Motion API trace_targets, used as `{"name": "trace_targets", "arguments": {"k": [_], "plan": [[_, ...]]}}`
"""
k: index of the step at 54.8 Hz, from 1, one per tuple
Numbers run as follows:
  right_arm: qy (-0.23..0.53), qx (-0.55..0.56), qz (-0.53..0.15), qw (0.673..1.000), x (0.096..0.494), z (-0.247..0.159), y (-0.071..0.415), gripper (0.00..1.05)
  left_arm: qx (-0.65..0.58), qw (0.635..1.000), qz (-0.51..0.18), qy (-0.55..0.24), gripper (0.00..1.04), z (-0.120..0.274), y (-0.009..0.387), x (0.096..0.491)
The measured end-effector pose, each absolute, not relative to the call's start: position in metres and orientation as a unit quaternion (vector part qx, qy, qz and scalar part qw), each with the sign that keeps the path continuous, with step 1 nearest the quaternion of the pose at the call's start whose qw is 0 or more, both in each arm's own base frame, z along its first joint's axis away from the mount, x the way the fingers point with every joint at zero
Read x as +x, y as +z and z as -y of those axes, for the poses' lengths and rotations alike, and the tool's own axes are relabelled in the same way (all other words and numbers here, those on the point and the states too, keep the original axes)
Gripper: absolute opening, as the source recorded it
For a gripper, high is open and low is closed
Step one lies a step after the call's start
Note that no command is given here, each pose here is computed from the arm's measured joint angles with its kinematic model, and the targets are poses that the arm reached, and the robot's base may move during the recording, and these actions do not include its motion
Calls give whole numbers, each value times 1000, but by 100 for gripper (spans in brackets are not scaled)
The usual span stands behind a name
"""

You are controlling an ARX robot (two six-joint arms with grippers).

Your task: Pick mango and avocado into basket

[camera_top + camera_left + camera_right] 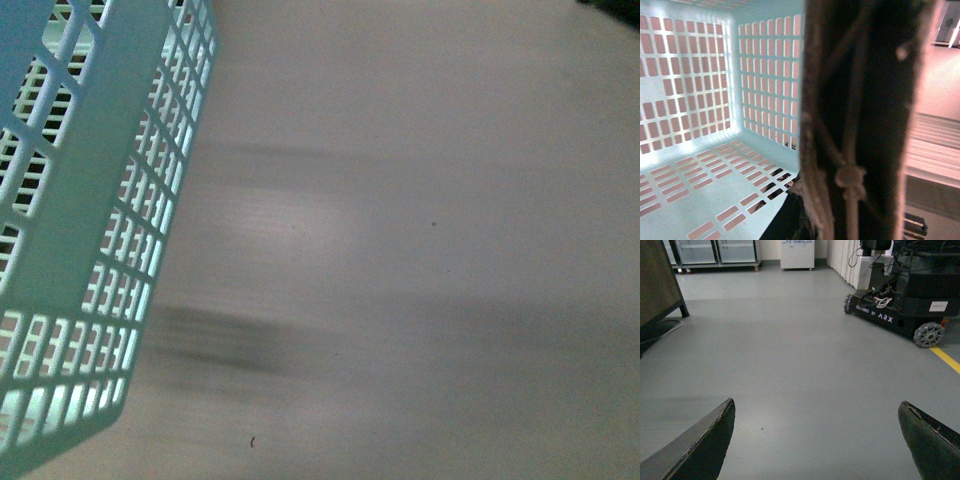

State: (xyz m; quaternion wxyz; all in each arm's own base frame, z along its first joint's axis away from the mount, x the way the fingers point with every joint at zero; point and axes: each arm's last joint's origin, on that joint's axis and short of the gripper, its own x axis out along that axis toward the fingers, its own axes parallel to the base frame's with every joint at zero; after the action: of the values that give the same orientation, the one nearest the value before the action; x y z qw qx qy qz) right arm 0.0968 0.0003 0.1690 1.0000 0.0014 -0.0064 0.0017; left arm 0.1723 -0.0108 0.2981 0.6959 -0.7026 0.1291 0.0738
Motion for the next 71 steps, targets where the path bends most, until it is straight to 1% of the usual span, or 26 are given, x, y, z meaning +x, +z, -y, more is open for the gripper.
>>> {"name": "trace_targets", "arguments": {"k": [3, 6, 11, 19, 71], "plan": [[2, 1, 6, 1000, 97, 0, 169, 96, -696, 702, -135, 69, 4, 16, 303, 152], [2, 1, 6, 1000, 97, 0, 169, 96, -694, 705, -137, 56, 4, 18, 306, 140], [2, 1, 6, 1000, 97, 0, 169, 96, -696, 706, -130, 29, 4, 19, 316, 130], [2, 1, 6, 1000, 97, 0, 169, 96, -688, 713, -128, 45, 4, 18, 314, 133], [1, 2, 6, 1000, 97, 0, 169, 96, -689, 713, -128, 42, 4, 18, 314, 132]]}}
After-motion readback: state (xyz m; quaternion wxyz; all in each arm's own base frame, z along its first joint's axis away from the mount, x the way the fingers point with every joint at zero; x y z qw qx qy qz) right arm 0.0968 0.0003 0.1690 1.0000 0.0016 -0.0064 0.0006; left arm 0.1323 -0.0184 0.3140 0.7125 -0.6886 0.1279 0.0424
